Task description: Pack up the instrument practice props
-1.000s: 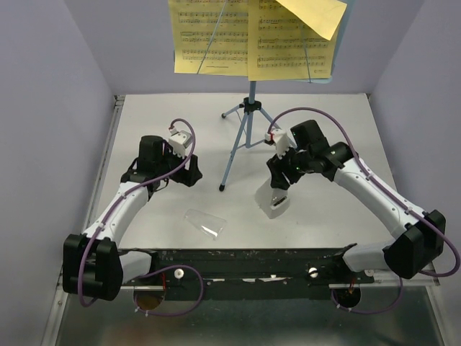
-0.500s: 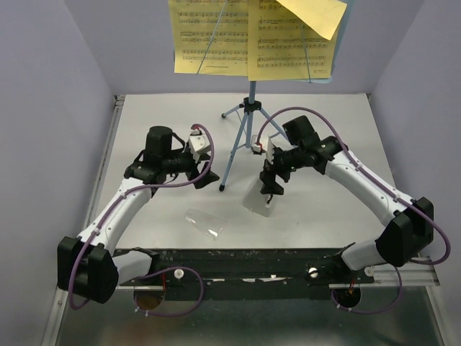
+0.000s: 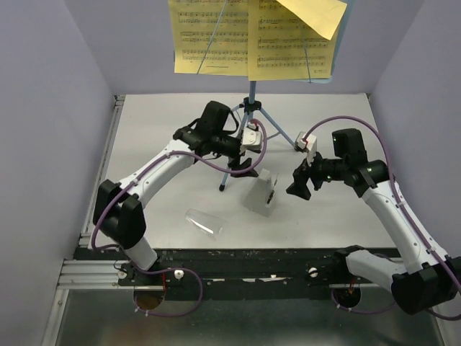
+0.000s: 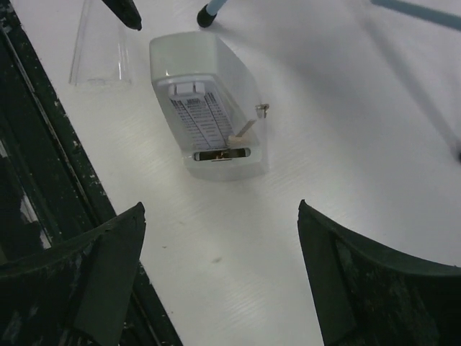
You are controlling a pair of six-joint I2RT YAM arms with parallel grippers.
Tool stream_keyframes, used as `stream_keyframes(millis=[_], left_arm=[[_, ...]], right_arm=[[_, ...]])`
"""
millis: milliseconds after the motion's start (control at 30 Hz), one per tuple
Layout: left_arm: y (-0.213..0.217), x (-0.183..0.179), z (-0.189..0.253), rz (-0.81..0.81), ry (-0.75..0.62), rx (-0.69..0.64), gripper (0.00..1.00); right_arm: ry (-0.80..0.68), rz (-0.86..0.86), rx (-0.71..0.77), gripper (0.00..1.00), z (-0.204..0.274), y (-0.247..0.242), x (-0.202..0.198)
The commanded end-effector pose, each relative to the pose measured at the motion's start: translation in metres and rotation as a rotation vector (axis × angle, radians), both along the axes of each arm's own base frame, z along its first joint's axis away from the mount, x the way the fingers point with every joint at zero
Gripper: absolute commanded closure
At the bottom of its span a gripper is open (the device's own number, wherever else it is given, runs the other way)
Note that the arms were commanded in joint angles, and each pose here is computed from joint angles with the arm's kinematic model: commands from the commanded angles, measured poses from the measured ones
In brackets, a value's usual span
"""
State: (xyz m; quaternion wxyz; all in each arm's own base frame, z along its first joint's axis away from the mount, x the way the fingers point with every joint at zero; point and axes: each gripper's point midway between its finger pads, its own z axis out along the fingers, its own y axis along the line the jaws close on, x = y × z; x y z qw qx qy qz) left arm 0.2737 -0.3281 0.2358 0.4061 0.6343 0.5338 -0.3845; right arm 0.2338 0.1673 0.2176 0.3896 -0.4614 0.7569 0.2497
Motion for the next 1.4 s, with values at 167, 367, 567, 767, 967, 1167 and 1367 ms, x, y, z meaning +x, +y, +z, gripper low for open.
stream_keyframes(millis=[167,367,567,767,967,1167,1367], left_arm=[[-0.028,-0.027,-0.004,-0.272,0.022,0.087,0.15],[-0.021,-0.034,-0.019,-0.311,0.06,0.153,0.17],[-0.028,-0.029,-0.029,-0.286,0.061,0.135,0.27],[-0.042,-0.02,-0.03,-0.249,0.039,0.103,0.34],[-0.041,-0.019,-0.037,-0.234,0.041,0.129,0.56],[-0.038,-0.015,-0.043,-0.172,0.055,0.131,0.78],[-0.034,-0.014,-0.045,-0.145,0.07,0.136,1.0]], right_arm=[[0.174,-0.013,0.135,0.12,-0.01,0.007,-0.018],[0.118,0.043,0.099,0.19,-0.02,0.004,-0.02],[0.109,0.062,0.056,0.33,-0.051,0.002,-0.011],[0.071,0.121,0.07,0.31,-0.055,0.007,-0.008],[0.045,0.191,0.082,0.31,-0.057,0.013,-0.011],[0.06,0.145,0.099,0.35,-0.062,0.016,0.002],[0.067,0.099,0.108,0.41,-0.063,0.018,0.016]])
